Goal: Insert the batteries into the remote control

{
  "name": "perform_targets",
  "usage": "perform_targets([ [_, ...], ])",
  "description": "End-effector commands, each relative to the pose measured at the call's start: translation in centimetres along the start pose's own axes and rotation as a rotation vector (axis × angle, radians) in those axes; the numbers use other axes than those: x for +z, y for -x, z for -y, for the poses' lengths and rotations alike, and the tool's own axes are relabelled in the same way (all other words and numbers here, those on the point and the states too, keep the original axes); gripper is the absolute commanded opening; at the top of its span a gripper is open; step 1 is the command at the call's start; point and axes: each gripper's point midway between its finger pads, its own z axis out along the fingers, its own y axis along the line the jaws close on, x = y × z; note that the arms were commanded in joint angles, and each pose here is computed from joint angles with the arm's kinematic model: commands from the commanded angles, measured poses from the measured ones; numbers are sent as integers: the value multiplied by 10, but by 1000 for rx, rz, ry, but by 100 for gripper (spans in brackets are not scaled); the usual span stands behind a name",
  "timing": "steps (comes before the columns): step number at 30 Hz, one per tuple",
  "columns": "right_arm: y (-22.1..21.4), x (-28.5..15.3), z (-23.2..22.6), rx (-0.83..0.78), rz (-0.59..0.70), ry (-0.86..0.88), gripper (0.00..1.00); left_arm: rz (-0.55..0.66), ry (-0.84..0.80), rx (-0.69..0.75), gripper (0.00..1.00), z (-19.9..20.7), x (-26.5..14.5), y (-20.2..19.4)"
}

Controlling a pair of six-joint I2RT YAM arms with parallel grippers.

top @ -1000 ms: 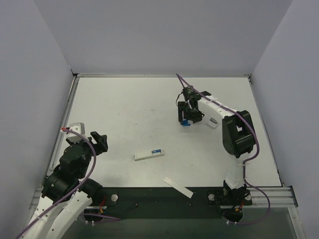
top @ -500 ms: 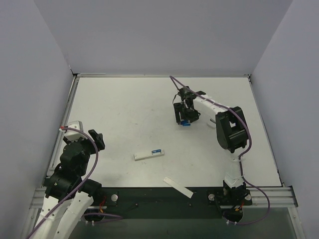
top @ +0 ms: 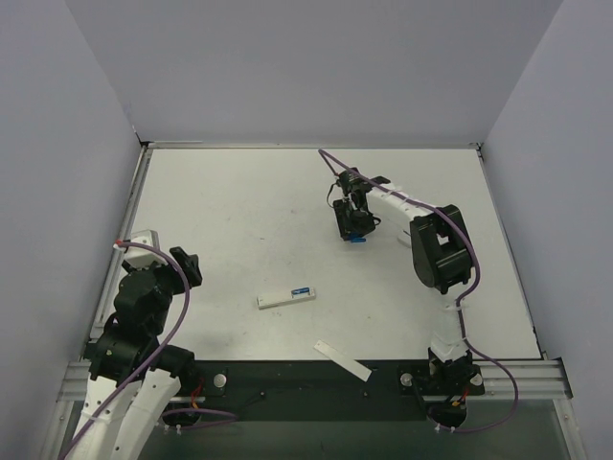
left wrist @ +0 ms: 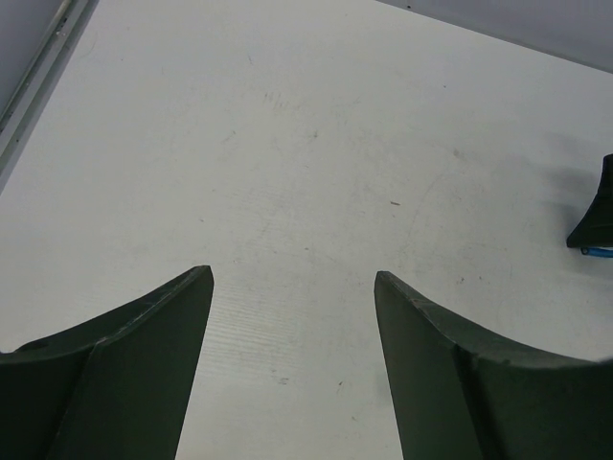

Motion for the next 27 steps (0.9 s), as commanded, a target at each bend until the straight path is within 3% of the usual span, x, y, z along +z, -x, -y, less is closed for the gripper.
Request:
perform_targets([
  [1, 1, -7, 2, -20, -3, -28, 39, 38, -25, 0, 79, 6, 3, 11],
  [8, 5, -19, 0, -23, 22, -22, 24, 30, -29, 3, 79, 6, 4, 9],
  [14, 2, -58, -28, 24, 72, 57, 24, 25, -40, 2, 79, 9, 6, 9],
  [20, -40, -95, -77, 79, 51, 171, 24, 23, -43, -2, 79, 9, 6, 9],
  [27, -86, -120, -142, 37, 3, 299, 24, 33, -47, -8, 79, 8, 4, 10],
])
